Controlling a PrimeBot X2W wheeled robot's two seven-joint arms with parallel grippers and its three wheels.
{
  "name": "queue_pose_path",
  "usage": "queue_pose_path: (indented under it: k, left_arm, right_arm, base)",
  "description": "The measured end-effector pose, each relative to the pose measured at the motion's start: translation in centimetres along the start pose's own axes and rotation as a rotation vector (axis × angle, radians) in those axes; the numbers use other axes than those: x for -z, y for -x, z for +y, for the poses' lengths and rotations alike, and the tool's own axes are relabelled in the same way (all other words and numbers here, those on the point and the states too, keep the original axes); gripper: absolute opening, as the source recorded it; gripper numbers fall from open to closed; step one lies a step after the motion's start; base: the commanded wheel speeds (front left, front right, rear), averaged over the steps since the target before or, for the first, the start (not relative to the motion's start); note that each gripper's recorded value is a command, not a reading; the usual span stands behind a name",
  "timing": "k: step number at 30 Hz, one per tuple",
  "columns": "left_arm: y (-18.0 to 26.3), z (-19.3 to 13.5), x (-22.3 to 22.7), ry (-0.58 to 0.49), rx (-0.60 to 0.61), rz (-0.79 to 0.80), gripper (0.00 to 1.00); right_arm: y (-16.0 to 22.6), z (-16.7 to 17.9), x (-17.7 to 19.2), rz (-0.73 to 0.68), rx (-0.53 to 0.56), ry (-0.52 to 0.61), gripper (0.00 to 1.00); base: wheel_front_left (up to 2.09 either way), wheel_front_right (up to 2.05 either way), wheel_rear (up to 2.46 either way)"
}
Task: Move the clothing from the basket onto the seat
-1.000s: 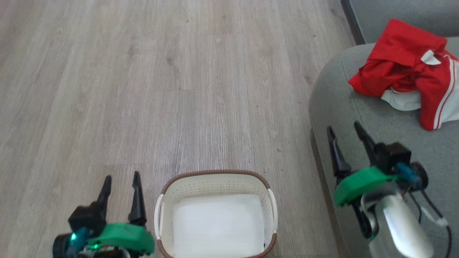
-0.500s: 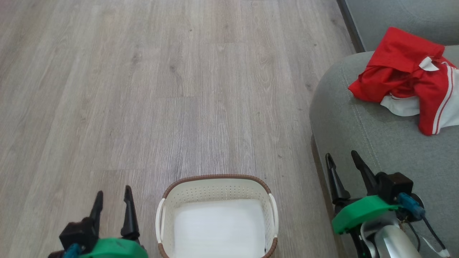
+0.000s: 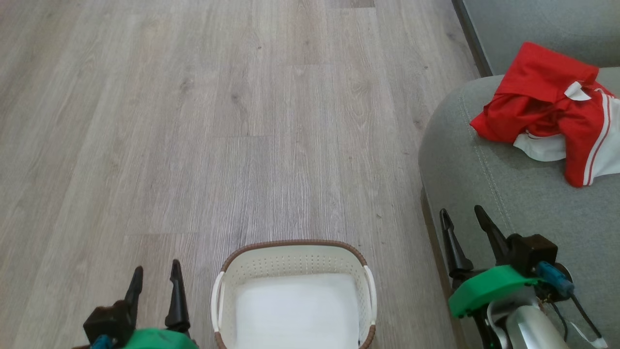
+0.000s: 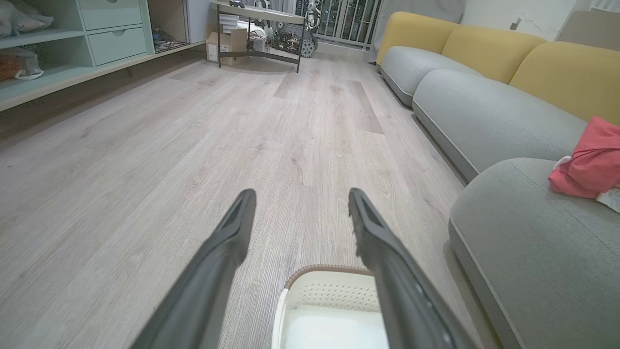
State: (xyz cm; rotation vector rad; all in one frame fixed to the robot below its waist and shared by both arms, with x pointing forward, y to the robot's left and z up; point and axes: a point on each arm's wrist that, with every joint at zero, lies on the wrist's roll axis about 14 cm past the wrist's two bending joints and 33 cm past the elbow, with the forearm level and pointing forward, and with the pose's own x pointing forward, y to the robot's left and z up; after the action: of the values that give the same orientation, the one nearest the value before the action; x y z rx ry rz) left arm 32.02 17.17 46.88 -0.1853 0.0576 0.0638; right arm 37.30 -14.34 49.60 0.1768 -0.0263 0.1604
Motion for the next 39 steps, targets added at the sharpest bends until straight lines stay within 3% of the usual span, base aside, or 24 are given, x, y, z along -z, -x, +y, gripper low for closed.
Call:
queue_pose_path:
  k: [19, 20, 27, 39]
  left_arm:
    - [-0.1, 0.2, 0.5, 0.016, -0.010, 0.012, 1.00]
    - [-0.1, 0.1, 0.5, 0.015, -0.010, 0.015, 0.00]
    - [1.5, 0.9, 4.4, 0.026, -0.045, 0.145, 0.00]
    - [1.3, 1.1, 4.8, 0.143, -0.062, 0.177, 0.00]
  right_arm:
    - [0.2, -0.4, 0.6, 0.017, 0.013, -0.003, 1.00]
    - [0.2, -0.5, 0.6, 0.020, 0.015, -0.003, 0.00]
    - [3.1, -1.3, 5.6, 0.176, 0.058, -0.035, 0.00]
    - [3.0, -2.1, 5.3, 0.168, 0.105, -0.151, 0.00]
  base:
    - [0.00, 0.00, 0.00]
    - [0.00, 0.00, 0.00]
    - [0.00, 0.00, 0.00]
    - [0.00, 0.00, 0.00]
